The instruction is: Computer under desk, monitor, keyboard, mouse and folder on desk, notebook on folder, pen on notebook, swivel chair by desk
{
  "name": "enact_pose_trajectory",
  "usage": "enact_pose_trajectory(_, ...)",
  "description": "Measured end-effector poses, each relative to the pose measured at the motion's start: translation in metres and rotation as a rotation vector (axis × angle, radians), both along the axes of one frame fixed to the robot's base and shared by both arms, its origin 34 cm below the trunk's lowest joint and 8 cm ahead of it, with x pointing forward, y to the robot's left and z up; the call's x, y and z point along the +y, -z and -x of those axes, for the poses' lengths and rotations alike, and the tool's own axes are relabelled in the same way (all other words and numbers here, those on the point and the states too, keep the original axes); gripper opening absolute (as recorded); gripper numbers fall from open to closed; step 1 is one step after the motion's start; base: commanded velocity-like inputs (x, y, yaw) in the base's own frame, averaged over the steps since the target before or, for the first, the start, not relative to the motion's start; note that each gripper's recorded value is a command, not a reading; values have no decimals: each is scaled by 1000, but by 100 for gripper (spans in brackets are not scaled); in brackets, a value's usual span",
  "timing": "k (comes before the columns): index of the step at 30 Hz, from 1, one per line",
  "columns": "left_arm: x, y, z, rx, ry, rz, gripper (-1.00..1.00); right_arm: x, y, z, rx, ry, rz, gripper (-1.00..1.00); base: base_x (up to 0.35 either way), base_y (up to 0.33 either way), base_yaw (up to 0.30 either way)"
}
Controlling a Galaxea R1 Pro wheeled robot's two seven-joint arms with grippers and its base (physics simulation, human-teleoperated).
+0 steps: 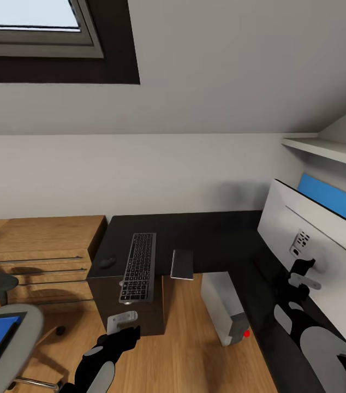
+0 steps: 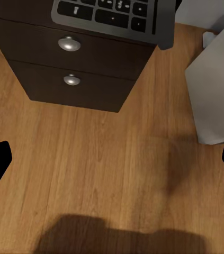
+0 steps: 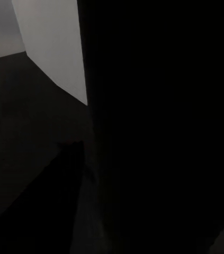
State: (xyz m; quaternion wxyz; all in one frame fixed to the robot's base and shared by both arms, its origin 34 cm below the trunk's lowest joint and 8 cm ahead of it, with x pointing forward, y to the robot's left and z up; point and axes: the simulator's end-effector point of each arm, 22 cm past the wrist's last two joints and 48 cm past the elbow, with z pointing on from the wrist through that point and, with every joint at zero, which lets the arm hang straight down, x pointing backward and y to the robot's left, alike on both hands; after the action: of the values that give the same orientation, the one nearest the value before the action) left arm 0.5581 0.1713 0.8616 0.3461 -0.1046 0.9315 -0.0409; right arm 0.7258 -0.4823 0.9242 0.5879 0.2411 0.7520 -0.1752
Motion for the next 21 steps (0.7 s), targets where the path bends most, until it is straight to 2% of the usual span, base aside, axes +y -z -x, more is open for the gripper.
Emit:
enact_pose_trajectory(6, 0, 0, 0, -1, 0, -1, 100, 0, 0, 0, 0, 0, 0, -100, -7, 0, 0)
enact_pose_trajectory(9, 1, 0, 0, 0, 0, -5, 100, 1, 0, -1, 2, -6, 3, -100, -158, 0, 0)
enact_pose_trajectory(21, 2, 0, -1, -1, 0, -7, 100, 1, 1, -1, 0, -3, 1, -100, -308, 0, 0)
